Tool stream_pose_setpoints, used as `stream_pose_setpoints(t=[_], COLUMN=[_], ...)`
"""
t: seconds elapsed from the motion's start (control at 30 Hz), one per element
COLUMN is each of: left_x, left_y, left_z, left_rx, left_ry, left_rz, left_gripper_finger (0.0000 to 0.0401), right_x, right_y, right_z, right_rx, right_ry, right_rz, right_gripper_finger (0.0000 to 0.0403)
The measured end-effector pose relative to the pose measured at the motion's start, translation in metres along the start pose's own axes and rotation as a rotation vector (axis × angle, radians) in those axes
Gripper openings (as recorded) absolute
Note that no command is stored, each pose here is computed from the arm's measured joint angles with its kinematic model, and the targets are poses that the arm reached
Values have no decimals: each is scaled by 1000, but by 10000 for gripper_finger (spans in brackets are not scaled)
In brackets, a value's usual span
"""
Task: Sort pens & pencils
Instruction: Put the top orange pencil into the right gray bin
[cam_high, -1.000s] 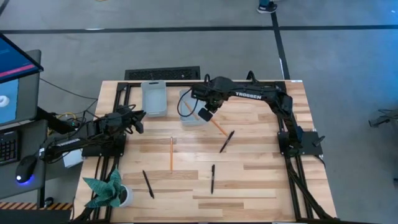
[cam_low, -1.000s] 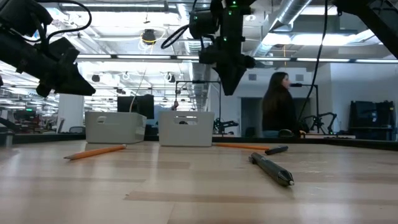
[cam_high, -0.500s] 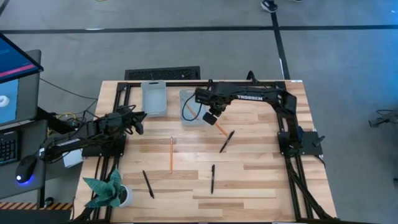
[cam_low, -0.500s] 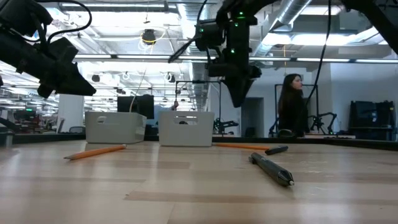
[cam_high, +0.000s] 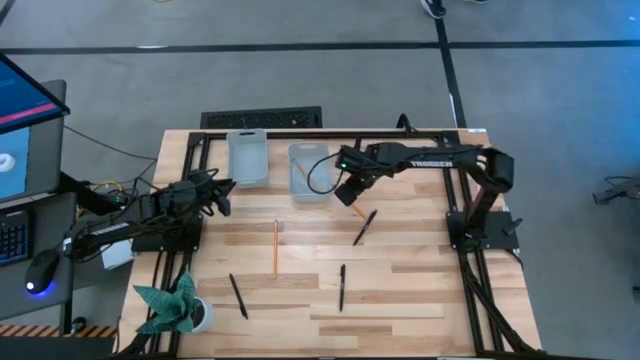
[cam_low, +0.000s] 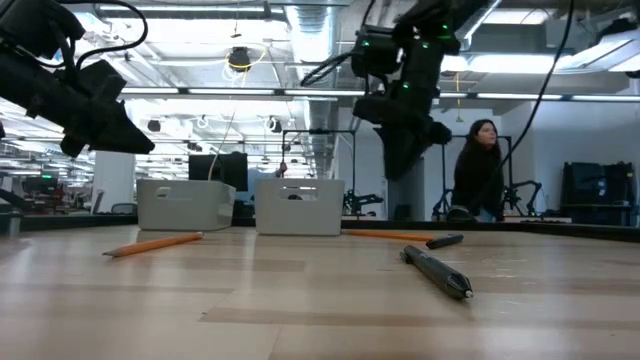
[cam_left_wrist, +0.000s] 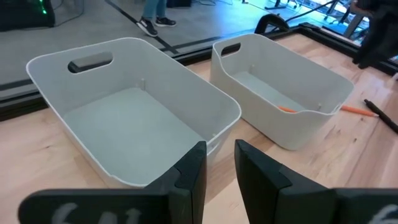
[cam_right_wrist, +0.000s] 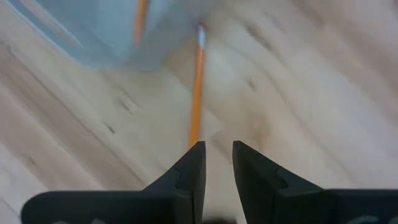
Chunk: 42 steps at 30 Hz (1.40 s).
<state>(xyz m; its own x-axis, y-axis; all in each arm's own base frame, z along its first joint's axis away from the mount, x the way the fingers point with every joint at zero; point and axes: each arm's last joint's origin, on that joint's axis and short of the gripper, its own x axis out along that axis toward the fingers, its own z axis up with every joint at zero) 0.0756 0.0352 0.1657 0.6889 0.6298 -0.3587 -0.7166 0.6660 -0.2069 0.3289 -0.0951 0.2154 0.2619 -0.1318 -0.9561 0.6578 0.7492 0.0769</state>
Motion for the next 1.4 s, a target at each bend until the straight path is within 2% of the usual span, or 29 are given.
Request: stream_pose_setpoints(t=[0.07, 0.23, 0.53, 0.73, 0.87, 1.03, 1.17, 1.3, 1.4], left_x=[0, 0, 0, 0, 0, 0, 0, 0, 0], left_y=[0, 0, 0, -1, -1, -1, -1, -1, -1], left_z=[0, 0, 0, 0, 0, 0, 0, 0, 0], left_rx=[0, -1, -3, -9, -9, -11, -12, -12, -12], left_ry=[-1, -4, -3, 9, 12, 12, 12, 12, 12], left_rz=[0, 0, -5, -27, -37, -37, -37, -37, -36], left_gripper_finger=[73, 73, 73, 73, 73, 73, 73, 73, 73], right_x=[4, 15, 35, 36, 36, 36, 35, 35, 35], right_y=[-2, 5, 15, 17, 17, 17, 19, 21, 20], right_z=[-8, -17, -23, -20, -20, -20, -22, -25, -25], right_rx=[25, 56, 61, 71, 71, 69, -3, -38, -19], right_ry=[20, 37, 64, 35, 35, 33, 37, 49, 5], right_rz=[-2, 82, 14, 36, 36, 35, 29, -2, -82], right_gripper_finger=[102, 102, 102, 109, 135, 189, 221, 234, 234])
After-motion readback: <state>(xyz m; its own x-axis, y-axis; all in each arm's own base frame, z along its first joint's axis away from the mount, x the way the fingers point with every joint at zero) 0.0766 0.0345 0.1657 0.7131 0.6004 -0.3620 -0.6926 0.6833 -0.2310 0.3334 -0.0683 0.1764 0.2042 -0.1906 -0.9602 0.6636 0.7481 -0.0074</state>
